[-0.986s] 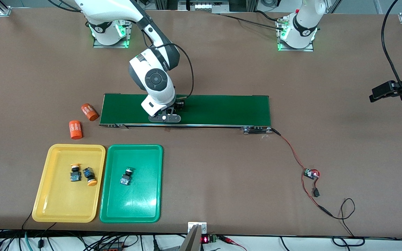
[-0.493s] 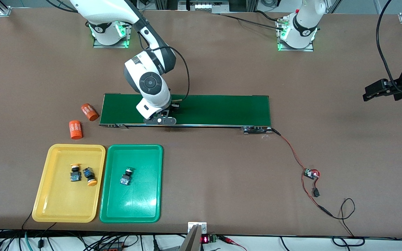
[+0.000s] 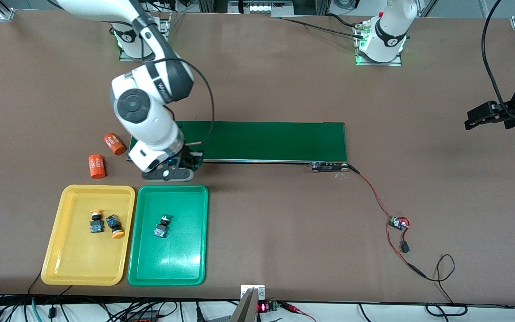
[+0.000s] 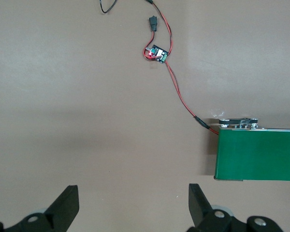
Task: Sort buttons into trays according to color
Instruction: 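Carry the green button to the green tray and release it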
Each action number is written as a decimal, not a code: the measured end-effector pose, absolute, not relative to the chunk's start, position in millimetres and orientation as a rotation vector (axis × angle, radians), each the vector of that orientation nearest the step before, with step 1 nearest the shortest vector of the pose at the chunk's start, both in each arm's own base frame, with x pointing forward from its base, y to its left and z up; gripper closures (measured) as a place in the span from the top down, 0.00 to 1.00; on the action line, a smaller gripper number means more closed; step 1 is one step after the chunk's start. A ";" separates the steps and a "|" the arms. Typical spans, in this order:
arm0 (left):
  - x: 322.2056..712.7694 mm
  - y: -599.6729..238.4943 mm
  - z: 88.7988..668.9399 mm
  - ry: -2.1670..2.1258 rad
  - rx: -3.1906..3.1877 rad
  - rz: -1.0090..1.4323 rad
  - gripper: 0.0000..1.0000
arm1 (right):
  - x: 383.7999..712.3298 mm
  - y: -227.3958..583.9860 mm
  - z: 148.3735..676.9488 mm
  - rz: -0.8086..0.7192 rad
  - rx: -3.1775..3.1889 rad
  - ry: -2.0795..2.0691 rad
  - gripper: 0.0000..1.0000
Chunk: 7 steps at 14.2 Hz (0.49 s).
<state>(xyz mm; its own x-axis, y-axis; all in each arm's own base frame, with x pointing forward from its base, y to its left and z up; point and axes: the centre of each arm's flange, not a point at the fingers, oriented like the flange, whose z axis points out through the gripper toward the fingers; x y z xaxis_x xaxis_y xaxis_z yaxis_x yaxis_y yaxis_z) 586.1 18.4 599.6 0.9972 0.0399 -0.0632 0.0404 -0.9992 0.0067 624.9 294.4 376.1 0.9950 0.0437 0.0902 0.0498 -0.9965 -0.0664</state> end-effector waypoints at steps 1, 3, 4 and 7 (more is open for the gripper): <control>586.1 18.4 599.6 0.063 3.131 -0.099 1.00 | 640.4 284.0 375.8 -0.158 -3.062 -0.087 0.41; 586.0 18.2 599.7 0.063 3.131 -0.099 1.00 | 671.0 270.5 352.8 -0.217 -3.040 -0.087 0.41; 585.9 18.2 599.9 0.062 3.131 -0.098 1.00 | 682.5 268.8 330.2 -0.254 -3.024 -0.080 0.41; 585.5 16.9 600.8 0.059 3.132 -0.096 1.00 | 696.4 269.5 244.2 -0.313 -2.995 -0.112 0.41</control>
<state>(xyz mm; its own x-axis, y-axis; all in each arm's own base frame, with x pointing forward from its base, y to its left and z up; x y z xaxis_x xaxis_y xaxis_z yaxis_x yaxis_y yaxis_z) 585.5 16.9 600.8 0.9974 0.0374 -0.0614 0.0379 -0.9993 0.0068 696.4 269.5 244.2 0.9757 0.0605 0.2106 0.0871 -0.9890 -0.1193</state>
